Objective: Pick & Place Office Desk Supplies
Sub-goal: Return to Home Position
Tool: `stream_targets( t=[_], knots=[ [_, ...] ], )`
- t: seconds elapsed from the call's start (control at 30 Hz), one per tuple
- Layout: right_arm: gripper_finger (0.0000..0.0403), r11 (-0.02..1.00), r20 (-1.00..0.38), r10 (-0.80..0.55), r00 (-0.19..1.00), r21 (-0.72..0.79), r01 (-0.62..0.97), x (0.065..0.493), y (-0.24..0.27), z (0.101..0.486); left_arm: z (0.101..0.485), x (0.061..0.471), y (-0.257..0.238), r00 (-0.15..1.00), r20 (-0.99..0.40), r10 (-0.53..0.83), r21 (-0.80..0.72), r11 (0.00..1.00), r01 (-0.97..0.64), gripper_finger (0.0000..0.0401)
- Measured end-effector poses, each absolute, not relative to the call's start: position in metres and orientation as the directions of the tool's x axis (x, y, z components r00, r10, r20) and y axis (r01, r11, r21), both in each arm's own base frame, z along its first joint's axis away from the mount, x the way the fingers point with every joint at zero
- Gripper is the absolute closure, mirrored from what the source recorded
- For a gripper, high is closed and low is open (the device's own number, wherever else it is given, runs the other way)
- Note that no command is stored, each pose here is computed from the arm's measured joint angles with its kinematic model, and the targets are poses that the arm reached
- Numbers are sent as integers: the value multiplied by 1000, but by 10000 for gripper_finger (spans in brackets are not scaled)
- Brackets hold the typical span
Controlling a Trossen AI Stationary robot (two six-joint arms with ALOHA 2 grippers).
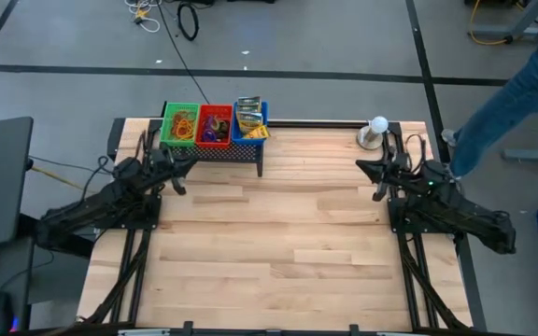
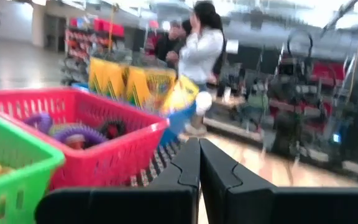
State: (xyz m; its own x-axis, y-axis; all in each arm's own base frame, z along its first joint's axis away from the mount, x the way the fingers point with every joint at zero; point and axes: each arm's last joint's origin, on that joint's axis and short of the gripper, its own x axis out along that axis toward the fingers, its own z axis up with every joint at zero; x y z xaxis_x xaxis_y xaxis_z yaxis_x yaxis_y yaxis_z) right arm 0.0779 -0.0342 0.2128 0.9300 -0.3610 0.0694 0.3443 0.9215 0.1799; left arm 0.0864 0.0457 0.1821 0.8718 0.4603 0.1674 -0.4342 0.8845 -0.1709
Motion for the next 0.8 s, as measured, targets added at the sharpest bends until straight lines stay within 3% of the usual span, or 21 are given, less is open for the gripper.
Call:
stream_targets(
  t=[0.17,0.3,0.57,0.8],
  knots=[
    [403,916,94,-361,928,220,334,88,-39,183,180,88,45,877,141,460,-123,887,-445,397],
    [403,901,15,-385,923,222,373,90,-41,168,179,88,44,881,131,455,-123,889,-441,397],
    [403,894,-25,-428,903,131,428,90,-42,164,174,91,40,917,82,389,-121,918,-378,396],
    [395,921,-43,-372,927,108,375,92,-41,163,171,94,33,933,46,357,-71,933,-354,396]
  ],
)
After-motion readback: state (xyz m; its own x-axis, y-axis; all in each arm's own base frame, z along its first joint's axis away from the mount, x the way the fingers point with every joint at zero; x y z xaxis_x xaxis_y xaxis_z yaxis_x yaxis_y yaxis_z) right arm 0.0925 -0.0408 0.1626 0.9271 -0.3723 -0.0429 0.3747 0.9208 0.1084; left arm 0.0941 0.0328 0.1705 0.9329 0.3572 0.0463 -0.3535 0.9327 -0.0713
